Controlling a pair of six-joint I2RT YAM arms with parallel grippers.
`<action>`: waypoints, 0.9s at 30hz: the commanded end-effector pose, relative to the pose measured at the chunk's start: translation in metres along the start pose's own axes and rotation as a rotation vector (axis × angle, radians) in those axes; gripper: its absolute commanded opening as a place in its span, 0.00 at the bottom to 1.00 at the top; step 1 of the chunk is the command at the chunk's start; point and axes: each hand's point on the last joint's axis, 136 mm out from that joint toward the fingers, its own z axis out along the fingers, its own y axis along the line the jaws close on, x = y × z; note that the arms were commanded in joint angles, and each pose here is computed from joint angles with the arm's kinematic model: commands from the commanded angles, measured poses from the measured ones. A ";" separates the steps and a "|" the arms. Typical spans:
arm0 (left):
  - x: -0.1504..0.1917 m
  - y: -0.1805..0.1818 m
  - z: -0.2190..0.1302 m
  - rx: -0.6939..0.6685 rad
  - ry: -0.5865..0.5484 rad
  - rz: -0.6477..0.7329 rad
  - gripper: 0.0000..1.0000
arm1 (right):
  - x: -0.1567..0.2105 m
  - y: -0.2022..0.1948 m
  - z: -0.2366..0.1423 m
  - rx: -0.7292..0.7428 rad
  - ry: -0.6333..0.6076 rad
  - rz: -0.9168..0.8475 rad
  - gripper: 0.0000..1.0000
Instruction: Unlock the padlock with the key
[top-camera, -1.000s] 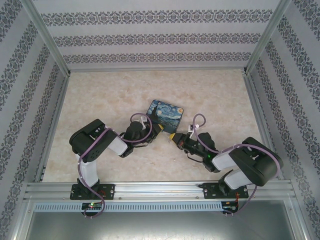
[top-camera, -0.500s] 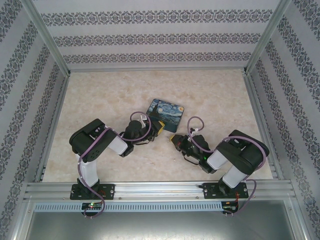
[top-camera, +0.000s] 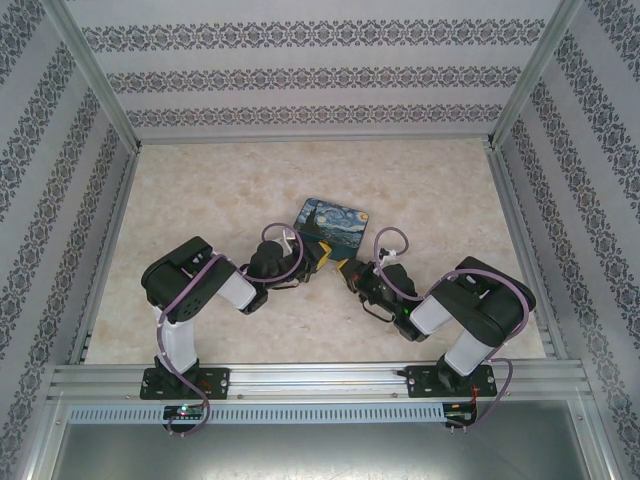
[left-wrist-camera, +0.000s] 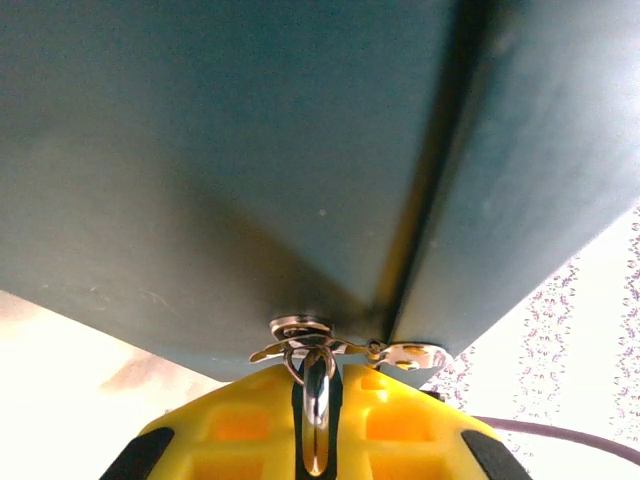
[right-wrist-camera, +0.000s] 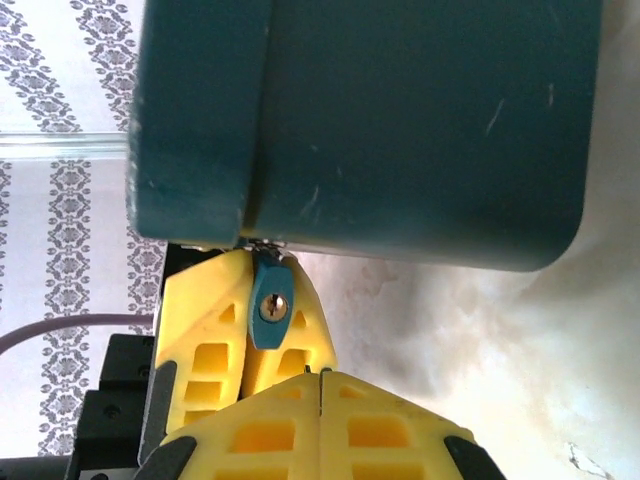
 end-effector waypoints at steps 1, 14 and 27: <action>-0.001 -0.032 0.003 0.122 0.014 0.029 0.00 | -0.011 0.018 0.002 -0.063 -0.039 0.012 0.00; 0.000 -0.034 0.004 0.135 0.020 0.038 0.00 | -0.019 0.023 0.005 -0.078 -0.053 0.025 0.00; -0.001 -0.028 0.004 0.122 0.016 0.035 0.00 | -0.022 0.026 0.007 -0.083 -0.057 0.026 0.00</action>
